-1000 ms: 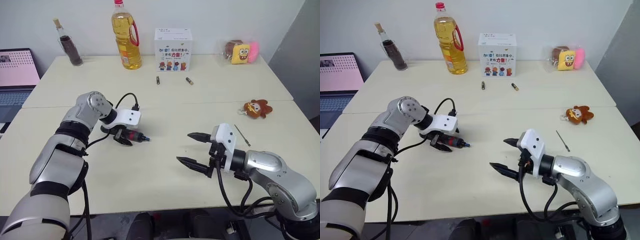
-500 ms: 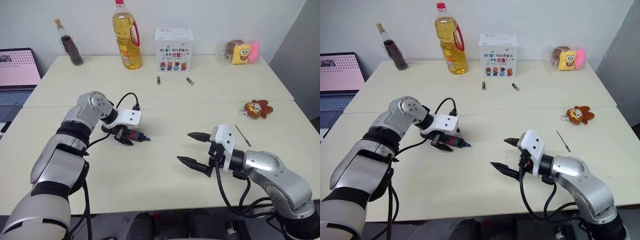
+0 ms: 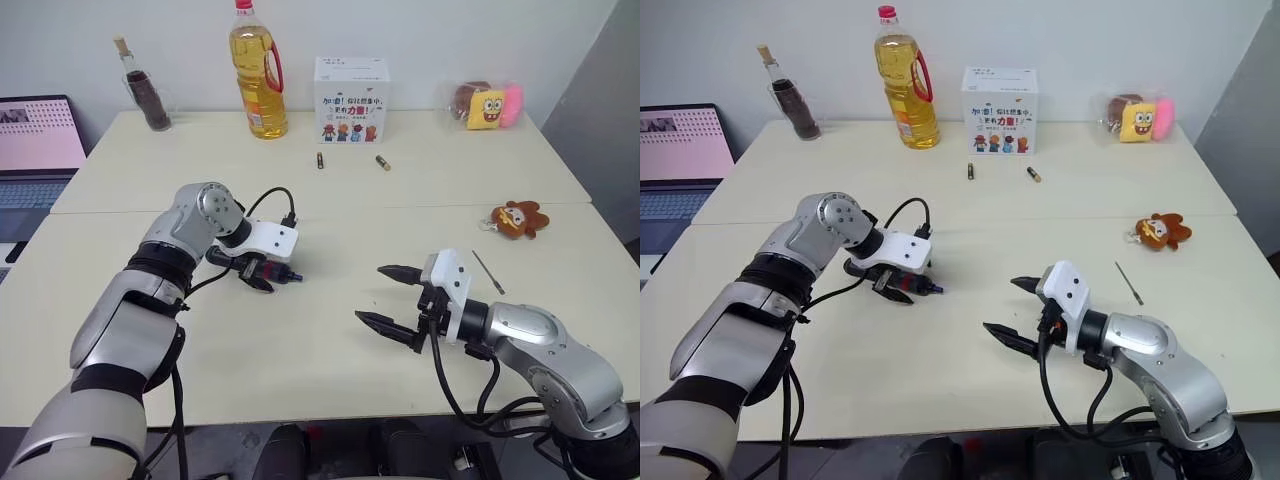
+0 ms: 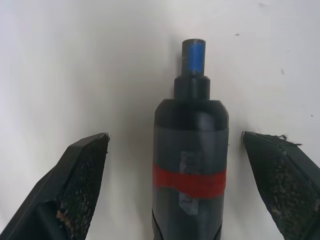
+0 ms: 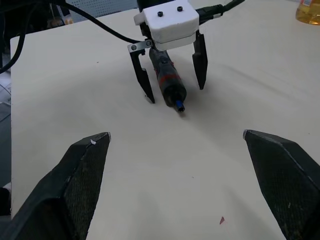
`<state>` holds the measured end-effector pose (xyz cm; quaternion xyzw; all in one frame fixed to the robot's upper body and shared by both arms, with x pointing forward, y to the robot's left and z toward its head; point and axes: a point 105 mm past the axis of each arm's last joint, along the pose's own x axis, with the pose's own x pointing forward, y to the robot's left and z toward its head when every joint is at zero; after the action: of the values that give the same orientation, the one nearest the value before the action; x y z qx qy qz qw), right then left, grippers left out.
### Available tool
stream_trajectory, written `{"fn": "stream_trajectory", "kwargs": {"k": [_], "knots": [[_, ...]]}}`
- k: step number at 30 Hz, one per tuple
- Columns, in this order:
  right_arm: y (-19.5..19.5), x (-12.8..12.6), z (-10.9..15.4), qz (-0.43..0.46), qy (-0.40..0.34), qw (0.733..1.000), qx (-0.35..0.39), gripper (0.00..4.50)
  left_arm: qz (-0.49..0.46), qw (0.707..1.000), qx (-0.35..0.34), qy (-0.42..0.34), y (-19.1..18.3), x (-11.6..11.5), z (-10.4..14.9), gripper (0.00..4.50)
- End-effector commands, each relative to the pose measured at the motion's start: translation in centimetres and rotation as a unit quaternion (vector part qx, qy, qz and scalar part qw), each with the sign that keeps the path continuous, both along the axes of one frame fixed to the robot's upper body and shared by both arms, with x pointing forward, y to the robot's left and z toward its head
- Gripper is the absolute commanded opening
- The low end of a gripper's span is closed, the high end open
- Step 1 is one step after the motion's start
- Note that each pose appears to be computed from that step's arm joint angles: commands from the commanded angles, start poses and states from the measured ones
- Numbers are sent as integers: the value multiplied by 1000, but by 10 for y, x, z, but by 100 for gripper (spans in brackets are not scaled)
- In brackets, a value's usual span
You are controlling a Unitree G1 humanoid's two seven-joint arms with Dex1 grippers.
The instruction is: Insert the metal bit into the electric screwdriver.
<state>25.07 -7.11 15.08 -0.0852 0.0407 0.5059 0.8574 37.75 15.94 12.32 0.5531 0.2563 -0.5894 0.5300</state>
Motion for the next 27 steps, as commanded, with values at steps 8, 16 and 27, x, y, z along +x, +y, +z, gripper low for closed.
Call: {"fn": "stream_trajectory", "kwargs": {"k": [8,16,27], "knots": [[4,-2,5,1,-11,1000,17,449,20,999,44,9,12,1,-20,450],[3,-3,5,-4,-11,1000,18,449,30,997,75,-4,25,9,-12,450],[4,-3,6,-6,-13,1000,20,449,26,997,68,2,22,7,-15,450]]}}
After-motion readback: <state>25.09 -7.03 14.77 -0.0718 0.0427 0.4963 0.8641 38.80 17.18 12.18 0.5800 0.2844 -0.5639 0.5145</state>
